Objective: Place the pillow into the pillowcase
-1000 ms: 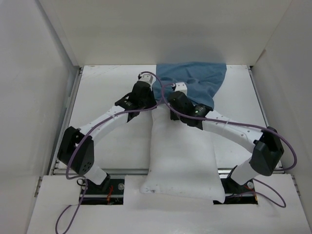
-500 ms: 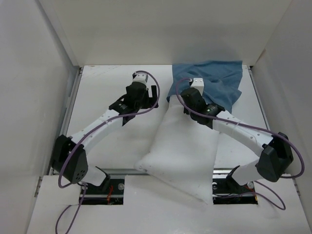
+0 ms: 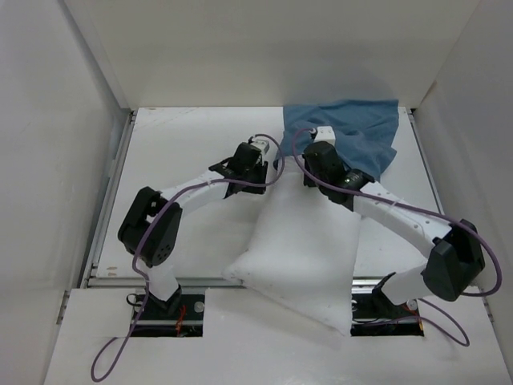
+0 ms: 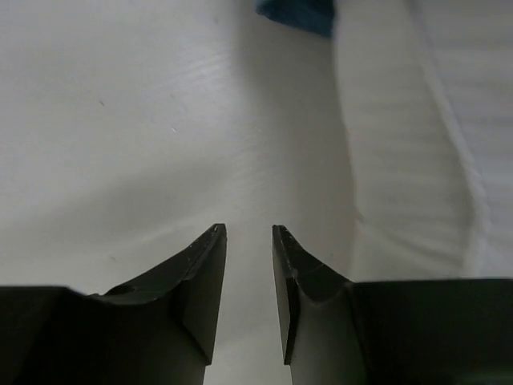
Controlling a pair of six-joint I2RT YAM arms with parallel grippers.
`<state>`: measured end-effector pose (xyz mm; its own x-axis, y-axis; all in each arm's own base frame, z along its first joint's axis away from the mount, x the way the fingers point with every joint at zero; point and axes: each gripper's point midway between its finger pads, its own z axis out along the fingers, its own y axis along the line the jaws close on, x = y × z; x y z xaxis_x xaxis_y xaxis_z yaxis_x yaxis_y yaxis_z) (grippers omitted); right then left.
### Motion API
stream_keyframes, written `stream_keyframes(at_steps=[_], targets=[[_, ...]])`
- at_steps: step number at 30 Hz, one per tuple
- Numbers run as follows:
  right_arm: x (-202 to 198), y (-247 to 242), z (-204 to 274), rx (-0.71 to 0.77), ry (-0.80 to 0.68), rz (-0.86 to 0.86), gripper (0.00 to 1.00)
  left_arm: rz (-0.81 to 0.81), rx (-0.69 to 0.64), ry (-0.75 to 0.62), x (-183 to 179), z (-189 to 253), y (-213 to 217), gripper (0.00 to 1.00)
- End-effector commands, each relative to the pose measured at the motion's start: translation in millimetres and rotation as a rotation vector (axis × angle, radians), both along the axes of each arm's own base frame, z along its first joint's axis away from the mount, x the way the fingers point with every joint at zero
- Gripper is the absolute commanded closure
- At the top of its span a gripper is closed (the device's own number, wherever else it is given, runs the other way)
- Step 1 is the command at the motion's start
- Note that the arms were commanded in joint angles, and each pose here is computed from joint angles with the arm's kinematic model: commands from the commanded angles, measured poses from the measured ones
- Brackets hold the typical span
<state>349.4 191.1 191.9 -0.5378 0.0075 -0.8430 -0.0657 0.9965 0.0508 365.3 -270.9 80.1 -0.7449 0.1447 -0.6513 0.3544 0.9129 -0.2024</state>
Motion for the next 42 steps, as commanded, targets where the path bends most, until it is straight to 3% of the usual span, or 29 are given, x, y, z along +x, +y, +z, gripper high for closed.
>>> stream_keyframes(at_steps=[1, 2, 6, 13, 17, 24, 26, 27, 28, 29, 30, 32, 37, 42], targets=[[25, 29, 12, 0.050, -0.052, 0.096, 1.00, -0.052, -0.173, -0.013, -36, 50, -19, 0.73], [31, 38, 17, 0.070, -0.061, 0.114, 1.00, -0.077, -0.218, -0.052, -50, 71, -26, 0.73], [48, 95, 8, 0.027, -0.066, 0.267, 1.00, -0.078, -0.287, -0.079, -85, 91, -30, 0.71], [51, 203, 52, 0.102, -0.204, 0.571, 1.00, -0.087, -0.356, -0.033, -127, 85, -44, 0.71], [49, 202, 59, 0.118, -0.230, 0.572, 1.00, -0.111, -0.358, -0.020, -133, 78, -57, 0.72], [48, 145, 28, -0.036, -0.167, 0.371, 1.00, -0.152, -0.297, -0.072, -116, 98, -71, 0.74], [43, 137, 17, -0.066, -0.133, 0.366, 0.88, -0.133, -0.265, -0.082, -116, 98, -62, 0.67], [41, 133, 20, -0.074, -0.132, 0.356, 0.64, -0.116, -0.253, -0.092, -119, 106, -51, 0.63], [35, 126, 26, -0.078, -0.127, 0.356, 0.25, -0.073, -0.238, -0.128, -119, 119, -36, 0.49], [33, 125, 24, -0.085, -0.117, 0.357, 0.24, -0.038, -0.219, -0.133, -115, 113, -30, 0.41], [31, 120, 26, -0.099, -0.125, 0.355, 0.00, -0.001, -0.237, -0.168, -117, 131, -18, 0.37], [23, 110, 48, -0.101, -0.157, 0.365, 0.00, 0.111, -0.174, -0.196, -117, 129, 15, 0.21], [0, 114, 66, -0.068, -0.167, 0.498, 0.00, 0.383, -0.227, -0.245, -117, 156, 82, 0.00], [-5, 127, 31, -0.162, -0.073, 0.639, 0.00, 0.571, -0.224, -0.255, -106, 149, 127, 0.00]])
